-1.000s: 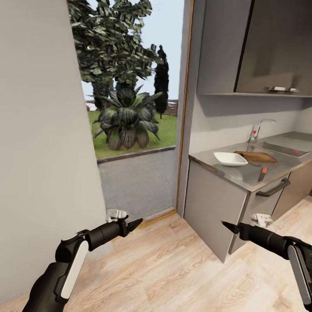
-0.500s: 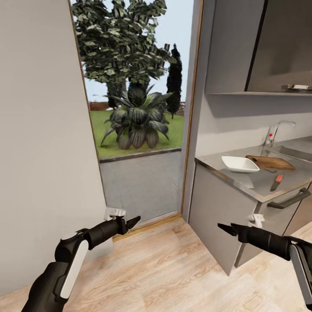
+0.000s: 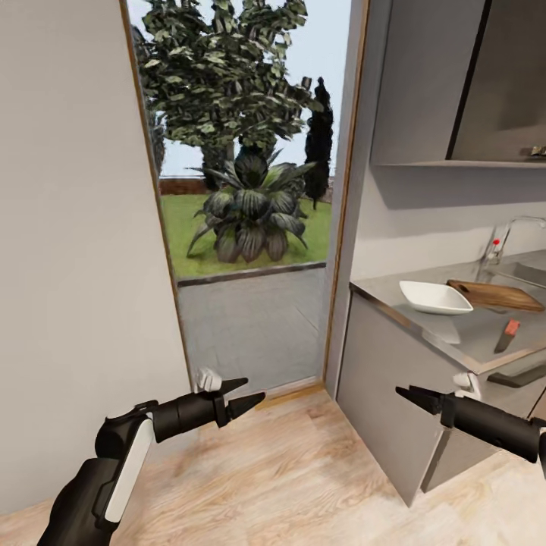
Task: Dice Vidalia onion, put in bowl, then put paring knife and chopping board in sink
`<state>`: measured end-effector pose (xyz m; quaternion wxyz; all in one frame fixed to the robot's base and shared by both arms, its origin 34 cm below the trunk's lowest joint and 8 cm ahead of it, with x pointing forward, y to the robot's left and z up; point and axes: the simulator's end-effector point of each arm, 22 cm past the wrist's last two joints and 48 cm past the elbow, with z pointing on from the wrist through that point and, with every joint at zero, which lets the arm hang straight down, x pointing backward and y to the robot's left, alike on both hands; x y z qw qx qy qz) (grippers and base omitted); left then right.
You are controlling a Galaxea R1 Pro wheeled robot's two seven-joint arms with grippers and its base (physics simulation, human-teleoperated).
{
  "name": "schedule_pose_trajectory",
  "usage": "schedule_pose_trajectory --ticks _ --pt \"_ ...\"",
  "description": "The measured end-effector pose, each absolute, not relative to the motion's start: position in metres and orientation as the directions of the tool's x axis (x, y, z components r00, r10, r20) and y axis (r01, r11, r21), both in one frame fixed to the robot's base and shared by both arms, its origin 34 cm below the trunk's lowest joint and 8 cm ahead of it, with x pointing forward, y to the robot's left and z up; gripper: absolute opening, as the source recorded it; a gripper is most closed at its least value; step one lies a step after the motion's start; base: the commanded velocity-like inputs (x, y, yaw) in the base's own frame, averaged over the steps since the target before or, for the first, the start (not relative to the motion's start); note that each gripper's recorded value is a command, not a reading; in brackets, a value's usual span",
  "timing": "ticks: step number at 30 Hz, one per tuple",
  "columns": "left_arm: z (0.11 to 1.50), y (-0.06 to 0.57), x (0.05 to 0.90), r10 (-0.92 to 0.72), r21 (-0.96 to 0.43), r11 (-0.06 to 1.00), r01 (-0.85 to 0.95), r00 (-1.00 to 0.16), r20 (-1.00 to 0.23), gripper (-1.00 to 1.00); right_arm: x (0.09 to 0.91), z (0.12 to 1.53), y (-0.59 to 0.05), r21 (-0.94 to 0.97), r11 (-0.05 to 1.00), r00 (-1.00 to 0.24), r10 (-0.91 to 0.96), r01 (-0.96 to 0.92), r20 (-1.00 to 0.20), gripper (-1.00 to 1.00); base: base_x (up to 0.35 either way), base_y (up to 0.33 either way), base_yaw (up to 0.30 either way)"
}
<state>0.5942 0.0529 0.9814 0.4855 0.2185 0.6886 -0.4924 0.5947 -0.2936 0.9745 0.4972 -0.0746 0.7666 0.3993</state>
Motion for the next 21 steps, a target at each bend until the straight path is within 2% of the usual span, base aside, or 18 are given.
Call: schedule_pose_trajectory --ticks 3,7,10,15,21 --pt "0.982 0.054 0.594 -0.176 -0.468 0.425 0.775 -0.436 -0.883 1.00 0.594 0.977 -0.294 0.537 0.669 -0.491 0.283 -0.514 -0.824 1.00 0.228 -0.212 0.108" --pt "0.978 0.059 0.602 -0.172 -0.460 0.468 0.755 -0.433 -0.885 1.00 0.593 0.978 -0.293 0.536 0.669 -0.488 0.285 -0.515 -0.825 1.00 0.045 -0.051 0.000" --pt "0.977 0.061 0.605 -0.172 -0.454 0.487 0.747 -0.427 -0.888 1.00 0.593 0.978 -0.293 0.543 0.666 -0.494 0.289 -0.511 -0.820 1.00 -0.174 -0.058 -0.004" --pt "0.976 0.062 0.607 -0.172 -0.450 0.493 0.745 -0.424 -0.889 1.00 0.593 0.977 -0.293 0.550 0.664 -0.500 0.293 -0.507 -0.815 1.00 -0.218 -0.218 0.018" --pt "0.971 0.066 0.614 -0.172 -0.449 0.531 0.719 -0.427 -0.888 1.00 0.594 0.976 -0.292 0.548 0.668 -0.500 0.292 -0.504 -0.815 1.00 -0.083 -0.267 0.199"
